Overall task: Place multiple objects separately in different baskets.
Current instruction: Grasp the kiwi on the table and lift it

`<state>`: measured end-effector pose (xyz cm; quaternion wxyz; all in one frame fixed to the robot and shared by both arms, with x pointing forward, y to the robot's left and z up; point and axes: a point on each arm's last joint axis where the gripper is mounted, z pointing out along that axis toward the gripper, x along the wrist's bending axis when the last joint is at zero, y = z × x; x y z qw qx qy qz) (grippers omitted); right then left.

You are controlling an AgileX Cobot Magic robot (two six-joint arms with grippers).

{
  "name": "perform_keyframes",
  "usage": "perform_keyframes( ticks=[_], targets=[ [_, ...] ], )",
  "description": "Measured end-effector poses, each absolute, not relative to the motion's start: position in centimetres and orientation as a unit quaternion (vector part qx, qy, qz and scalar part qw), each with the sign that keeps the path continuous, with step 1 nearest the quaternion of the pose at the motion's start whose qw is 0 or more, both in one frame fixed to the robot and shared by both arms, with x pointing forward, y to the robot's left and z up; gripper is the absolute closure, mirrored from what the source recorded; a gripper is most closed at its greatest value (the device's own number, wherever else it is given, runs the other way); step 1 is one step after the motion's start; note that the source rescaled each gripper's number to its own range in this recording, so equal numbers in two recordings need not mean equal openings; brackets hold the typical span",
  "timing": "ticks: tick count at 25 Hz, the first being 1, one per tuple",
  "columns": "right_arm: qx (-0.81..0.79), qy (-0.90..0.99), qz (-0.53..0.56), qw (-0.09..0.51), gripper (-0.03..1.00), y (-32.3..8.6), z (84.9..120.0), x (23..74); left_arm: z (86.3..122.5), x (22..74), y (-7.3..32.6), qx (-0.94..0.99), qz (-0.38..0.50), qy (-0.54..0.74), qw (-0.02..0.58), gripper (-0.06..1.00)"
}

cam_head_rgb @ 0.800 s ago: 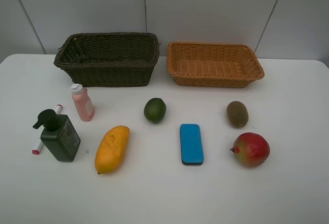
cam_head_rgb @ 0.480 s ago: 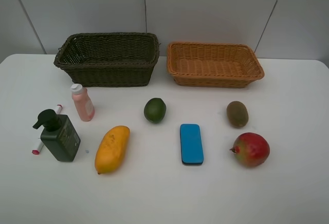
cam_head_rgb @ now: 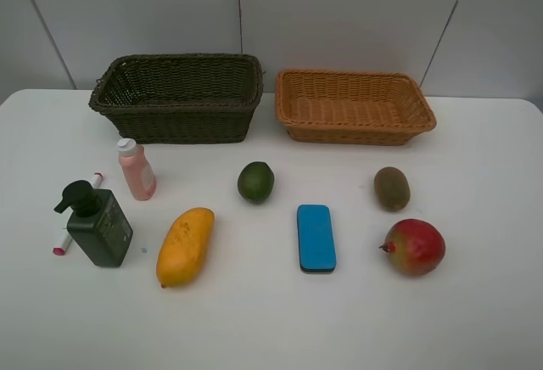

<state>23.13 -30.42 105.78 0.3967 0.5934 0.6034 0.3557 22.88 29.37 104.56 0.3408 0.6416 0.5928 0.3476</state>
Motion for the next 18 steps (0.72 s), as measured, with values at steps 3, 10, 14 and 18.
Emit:
perform_keyframes(
  ticks=[3,10,14,18],
  targets=[
    [0.593,0.603,0.356,0.397,-0.03,-30.42,105.78,23.13,104.56,22.88,29.37,0.642,0.348,0.593,0.341,-0.05],
    [0.593,0.603,0.356,0.397,-0.03,-30.42,105.78,23.13,104.56,22.88,29.37,0.642,0.348,0.593,0.341,-0.05],
    [0.593,0.603,0.356,0.397,-0.03,-30.42,105.78,23.13,104.56,22.88,29.37,0.642,0.348,0.593,0.341,-0.05],
    [0.593,0.603,0.356,0.397,-0.03,-30.42,105.78,23.13,104.56,22.88,29.37,0.642,0.348,0.593,0.341,-0.05]
  ],
)
